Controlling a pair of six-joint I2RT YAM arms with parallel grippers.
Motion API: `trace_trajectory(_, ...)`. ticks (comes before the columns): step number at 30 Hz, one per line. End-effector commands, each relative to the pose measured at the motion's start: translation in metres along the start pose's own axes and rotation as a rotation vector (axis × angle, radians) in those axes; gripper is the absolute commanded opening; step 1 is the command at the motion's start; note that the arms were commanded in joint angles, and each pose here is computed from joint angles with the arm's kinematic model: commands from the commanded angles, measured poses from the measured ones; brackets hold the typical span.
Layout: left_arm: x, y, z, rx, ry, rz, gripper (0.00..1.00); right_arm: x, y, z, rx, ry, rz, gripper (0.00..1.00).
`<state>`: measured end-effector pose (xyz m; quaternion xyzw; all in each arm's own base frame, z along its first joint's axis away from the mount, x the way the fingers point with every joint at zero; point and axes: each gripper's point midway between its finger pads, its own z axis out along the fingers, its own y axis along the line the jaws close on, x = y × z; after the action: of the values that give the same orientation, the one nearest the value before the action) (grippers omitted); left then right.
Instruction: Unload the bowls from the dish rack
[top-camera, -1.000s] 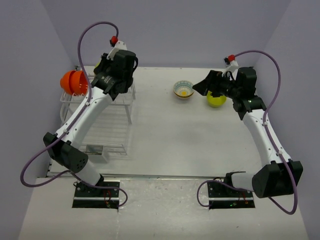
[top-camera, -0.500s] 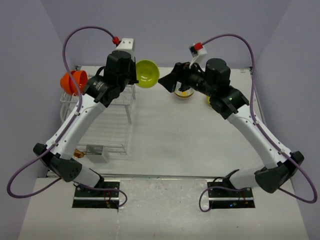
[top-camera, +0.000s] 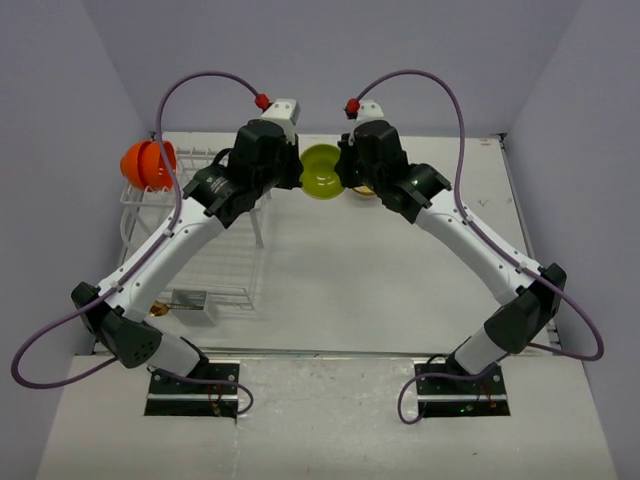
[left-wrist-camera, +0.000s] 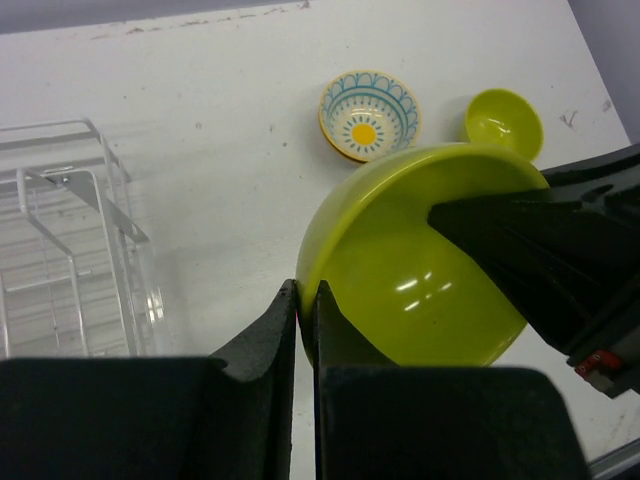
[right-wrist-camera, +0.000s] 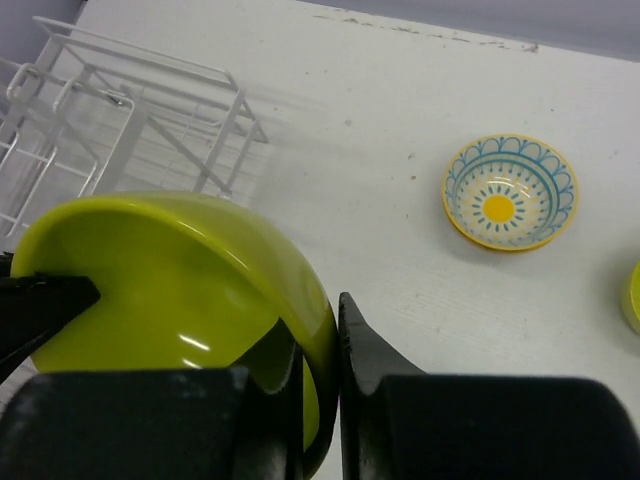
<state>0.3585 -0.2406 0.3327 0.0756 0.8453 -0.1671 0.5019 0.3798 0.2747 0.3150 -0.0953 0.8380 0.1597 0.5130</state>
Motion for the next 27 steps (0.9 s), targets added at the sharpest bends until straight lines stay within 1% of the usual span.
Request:
trace_trajectory(1, -0.034, 0.003, -0.018, -0.013, -0.137, -0.040, 0.00, -0.024, -0.002, -0.019, 0.020, -0.070, -0.008, 0.00)
trace_trajectory(4, -0.035, 0.020, -0.023, -0.099, -0.149, -0.037, 0.00, -0.025, -0.005, -0.021, 0.031, -0.078, -0.006, 0.00)
trace_trajectory(8, -0.040, 0.025, -0.031, -0.118, -0.168, -0.022, 0.00, -0.020, 0.000, -0.015, 0.000, -0.049, -0.006, 0.00)
trace_trajectory(9, -0.041, 0.025, -0.033, -0.117, -0.171, -0.020, 0.05, -0.021, 0.000, -0.015, -0.009, -0.044, 0.000, 0.00)
trace_trajectory(10, -0.045, 0.024, -0.037, -0.113, -0.179, -0.017, 0.18, -0.024, -0.001, -0.014, -0.030, -0.042, 0.013, 0.00)
trace_trajectory(11, -0.047, 0.025, -0.040, -0.115, -0.183, -0.015, 0.67, -0.025, -0.004, -0.014, -0.033, -0.038, 0.022, 0.00)
trace_trajectory(12, -0.047, 0.028, -0.044, -0.126, -0.182, -0.009, 0.97, -0.026, -0.010, -0.015, -0.031, -0.034, 0.043, 0.00)
trace_trajectory(13, -0.053, 0.035, -0.053, -0.158, -0.206, -0.012, 1.00, -0.026, -0.025, -0.013, -0.028, -0.024, 0.067, 0.00)
trace_trajectory(14, -0.054, 0.041, -0.060, -0.184, -0.212, -0.004, 1.00, -0.029, -0.033, -0.018, -0.030, -0.026, 0.088, 0.00)
trace_trajectory(15, -0.062, 0.052, -0.076, -0.230, -0.250, -0.013, 1.00, -0.024, -0.045, -0.017, -0.019, -0.012, 0.109, 0.00)
trace_trajectory(16, -0.064, 0.058, -0.086, -0.254, -0.267, -0.013, 1.00, -0.027, -0.071, -0.017, 0.024, -0.019, 0.134, 0.00)
trace_trajectory(17, -0.064, 0.065, -0.095, -0.284, -0.272, -0.002, 1.00, -0.024, -0.085, -0.019, 0.048, -0.009, 0.147, 0.00)
trace_trajectory(18, -0.068, 0.076, -0.112, -0.325, -0.301, -0.006, 1.00, -0.018, -0.102, -0.019, 0.080, 0.006, 0.163, 0.00)
trace_trajectory(19, -0.066, 0.083, -0.121, -0.348, -0.299, 0.011, 1.00, -0.015, -0.136, -0.019, 0.134, 0.019, 0.205, 0.00)
trace_trajectory(20, -0.064, 0.089, -0.129, -0.372, -0.303, 0.014, 1.00, -0.010, -0.154, -0.018, 0.163, 0.034, 0.232, 0.00)
trace_trajectory(21, -0.064, 0.102, -0.143, -0.434, -0.321, 0.006, 1.00, 0.001, -0.176, -0.013, 0.208, 0.061, 0.267, 0.00)
trace_trajectory(22, -0.062, 0.111, -0.150, -0.477, -0.324, 0.004, 1.00, 0.004, -0.216, -0.015, 0.289, 0.065, 0.319, 0.00)
trace_trajectory(23, -0.058, 0.119, -0.156, -0.518, -0.322, -0.004, 1.00, 0.012, -0.232, -0.013, 0.311, 0.091, 0.349, 0.00)
trace_trajectory(24, -0.056, 0.133, -0.168, -0.596, -0.341, -0.016, 1.00, 0.023, -0.253, -0.004, 0.351, 0.123, 0.385, 0.00)
trace_trajectory(25, -0.054, 0.142, -0.174, -0.638, -0.349, -0.023, 1.00, 0.031, -0.282, -0.006, 0.408, 0.140, 0.428, 0.00)
trace_trajectory(27, -0.050, 0.162, -0.183, -0.754, -0.363, -0.033, 1.00, 0.036, -0.311, -0.001, 0.449, 0.153, 0.492, 0.00)
